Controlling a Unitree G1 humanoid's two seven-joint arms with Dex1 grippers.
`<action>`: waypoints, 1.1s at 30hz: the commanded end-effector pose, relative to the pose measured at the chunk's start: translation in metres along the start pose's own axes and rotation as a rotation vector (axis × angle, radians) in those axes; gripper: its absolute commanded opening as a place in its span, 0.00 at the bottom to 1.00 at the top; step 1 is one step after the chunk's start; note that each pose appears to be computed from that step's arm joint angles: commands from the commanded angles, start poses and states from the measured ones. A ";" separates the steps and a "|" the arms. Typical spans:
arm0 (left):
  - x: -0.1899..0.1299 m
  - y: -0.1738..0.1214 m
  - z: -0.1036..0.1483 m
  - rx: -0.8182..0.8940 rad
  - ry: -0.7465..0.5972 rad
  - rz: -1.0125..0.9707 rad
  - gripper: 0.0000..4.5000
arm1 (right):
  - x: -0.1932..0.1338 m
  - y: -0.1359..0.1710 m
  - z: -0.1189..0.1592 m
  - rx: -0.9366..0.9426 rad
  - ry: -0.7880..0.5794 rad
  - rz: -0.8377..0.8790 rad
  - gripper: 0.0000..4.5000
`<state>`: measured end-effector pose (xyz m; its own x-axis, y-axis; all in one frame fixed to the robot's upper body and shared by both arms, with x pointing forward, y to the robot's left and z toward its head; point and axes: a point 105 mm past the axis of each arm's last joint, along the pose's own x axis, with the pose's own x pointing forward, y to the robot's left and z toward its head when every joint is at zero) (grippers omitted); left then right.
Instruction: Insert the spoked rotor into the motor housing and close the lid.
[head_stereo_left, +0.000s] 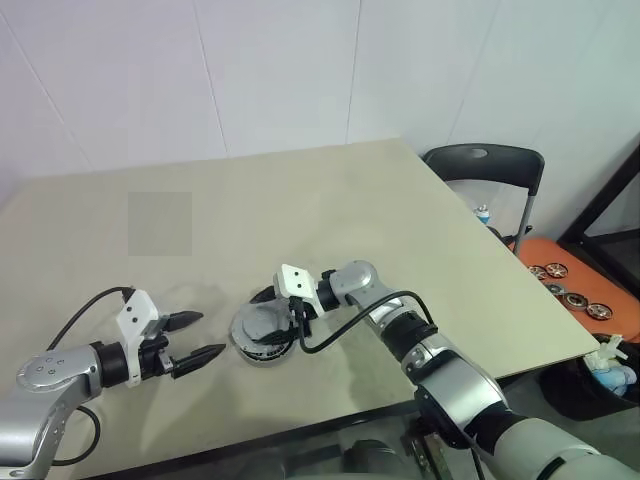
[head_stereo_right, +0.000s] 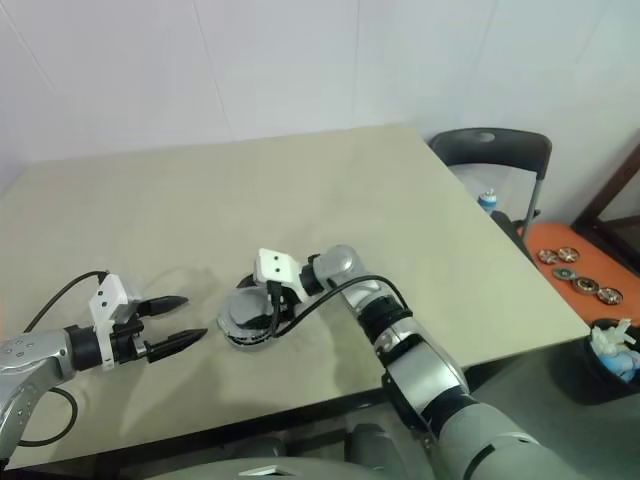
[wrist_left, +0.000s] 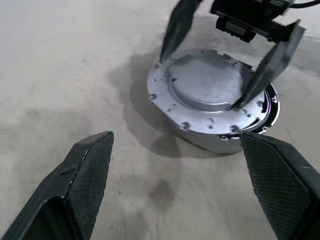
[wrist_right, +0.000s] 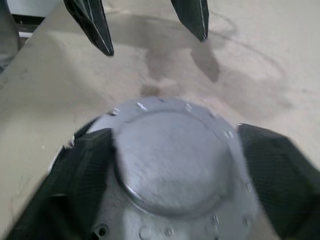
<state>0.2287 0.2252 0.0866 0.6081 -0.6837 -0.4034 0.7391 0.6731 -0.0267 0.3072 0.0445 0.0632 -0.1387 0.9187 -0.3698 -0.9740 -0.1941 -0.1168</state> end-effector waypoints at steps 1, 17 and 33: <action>-0.004 0.002 0.011 0.036 -0.023 0.006 0.96 | -0.002 -0.007 0.010 -0.039 -0.012 -0.026 1.00; -0.003 0.004 0.011 0.039 -0.024 0.004 0.96 | -0.006 -0.002 0.001 -0.016 0.012 -0.002 0.74; -0.001 0.003 0.013 0.041 -0.028 -0.001 0.96 | -0.017 -0.005 0.006 0.049 -0.006 0.023 0.73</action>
<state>0.2303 0.2243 0.0889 0.6037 -0.6913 -0.3969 0.7462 0.6652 -0.0236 0.3071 0.0374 0.0610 -0.1665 0.9071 -0.3866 -0.9781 -0.2016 -0.0517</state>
